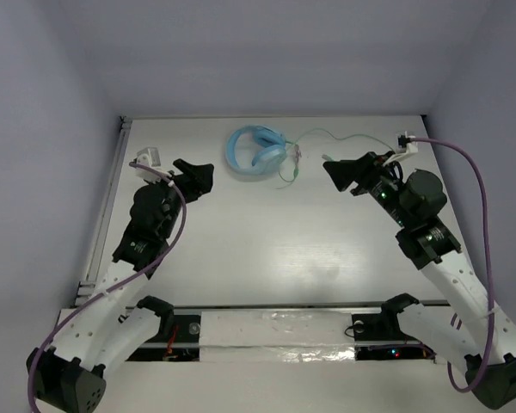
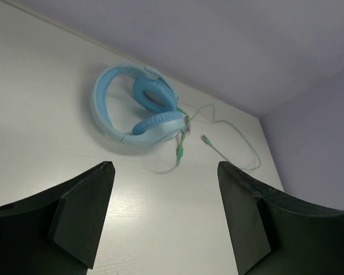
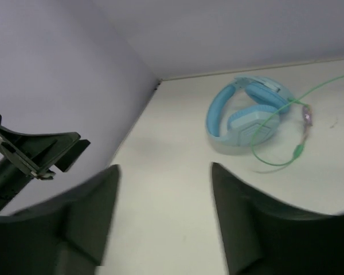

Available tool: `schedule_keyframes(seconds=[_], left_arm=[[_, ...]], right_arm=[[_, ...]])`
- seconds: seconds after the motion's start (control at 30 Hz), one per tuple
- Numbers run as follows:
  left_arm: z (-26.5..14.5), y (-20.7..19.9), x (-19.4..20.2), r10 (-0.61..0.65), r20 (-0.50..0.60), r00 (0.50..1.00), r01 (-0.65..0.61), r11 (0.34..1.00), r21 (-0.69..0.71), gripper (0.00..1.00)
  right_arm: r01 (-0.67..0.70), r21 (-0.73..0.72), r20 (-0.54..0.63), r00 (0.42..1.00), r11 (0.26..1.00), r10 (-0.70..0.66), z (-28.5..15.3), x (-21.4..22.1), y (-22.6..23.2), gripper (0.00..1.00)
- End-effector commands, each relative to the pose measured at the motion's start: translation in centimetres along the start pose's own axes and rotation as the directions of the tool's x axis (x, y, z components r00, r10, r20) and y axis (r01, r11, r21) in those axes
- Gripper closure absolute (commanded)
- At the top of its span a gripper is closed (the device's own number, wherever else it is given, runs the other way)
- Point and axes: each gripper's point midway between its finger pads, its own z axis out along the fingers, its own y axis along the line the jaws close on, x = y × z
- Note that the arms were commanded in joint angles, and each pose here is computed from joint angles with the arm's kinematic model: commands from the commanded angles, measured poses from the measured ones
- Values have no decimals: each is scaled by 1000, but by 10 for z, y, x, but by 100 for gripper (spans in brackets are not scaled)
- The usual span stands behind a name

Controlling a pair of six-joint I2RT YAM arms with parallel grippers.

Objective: Wrap the headphones

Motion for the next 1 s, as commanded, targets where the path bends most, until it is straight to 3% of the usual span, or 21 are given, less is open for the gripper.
schedule_keyframes(seconds=[0.0, 0.07, 0.1, 0.13, 0.2, 0.23, 0.27, 0.33, 0.53, 0.6, 0.63, 0.67, 0.7, 0.73, 0.77, 0.8, 0.83, 0.87, 0.97], left_arm=[[8, 1, 1, 14, -13, 1000, -14, 1000, -15, 29], [17, 4, 8, 27, -45, 999, -28, 999, -35, 34], [20, 8, 10, 21, -50, 999, -23, 998, -58, 37], [22, 10, 11, 13, -53, 998, -17, 997, -73, 40], [30, 16, 16, 11, -60, 998, -18, 994, -104, 56], [33, 19, 18, 4, -62, 998, -11, 993, -115, 64], [38, 21, 22, 9, -70, 998, -17, 992, -124, 84], [45, 25, 26, 10, -78, 997, -21, 990, -140, 100], [88, 46, 41, 23, -96, 995, -45, 970, -237, 100], [111, 54, 53, 44, -140, 989, -82, 957, -277, 84], [120, 57, 58, 47, -155, 987, -91, 953, -288, 74], [132, 52, 52, 55, -149, 987, -96, 953, -287, 63], [144, 69, 71, 73, -192, 979, -134, 935, -329, 41], [152, 74, 77, 81, -206, 975, -150, 927, -345, 32], [166, 67, 70, 91, -194, 977, -153, 929, -336, 28], [177, 85, 92, 119, -250, 961, -207, 909, -363, 24], [186, 90, 95, 132, -265, 955, -229, 897, -379, 24], [200, 83, 87, 143, -259, 955, -237, 895, -379, 24], [232, 101, 120, 170, -351, 921, -308, 870, -386, 25]], right_arm=[[24, 11, 49, 998, 1000, -25, -5, -18, 7, 40], [23, 22, 47, 999, 999, -24, -5, -17, 4, 59], [21, 25, 47, 999, 999, -22, -5, -17, 3, 79], [19, 26, 46, 999, 999, -20, -3, -17, 3, 84], [18, 26, 37, 999, 999, -19, -2, -15, 2, 100], [17, 29, 32, 999, 999, -18, 0, -13, 1, 100], [17, 29, 28, 999, 999, -18, 1, -12, 0, 100], [17, 28, 24, 1000, 999, -17, 3, -10, -1, 100], [17, 56, 8, 1000, 998, -17, 13, -3, -11, 100], [15, 74, -2, 1000, 997, -15, 18, 5, -19, 100], [12, 75, -1, 1000, 997, -12, 20, 6, -21, 94], [3, 75, -6, 1000, 997, -3, 22, 9, -22, 85], [-3, 64, -30, 1000, 998, 5, 25, 18, -24, 61], [-6, 47, -27, 1000, 999, 8, 27, 18, -22, 49], [-15, 38, -38, 999, 999, 17, 29, 21, -21, 39], [-21, 20, -51, 998, 1000, 22, 29, 25, -19, 28], [-23, 14, -56, 998, 1000, 23, 32, 27, -19, 24], [-23, 10, -58, 998, 1000, 23, 32, 27, -18, 23], [-20, 8, -72, 997, 1000, 21, 34, 32, -20, 23]])
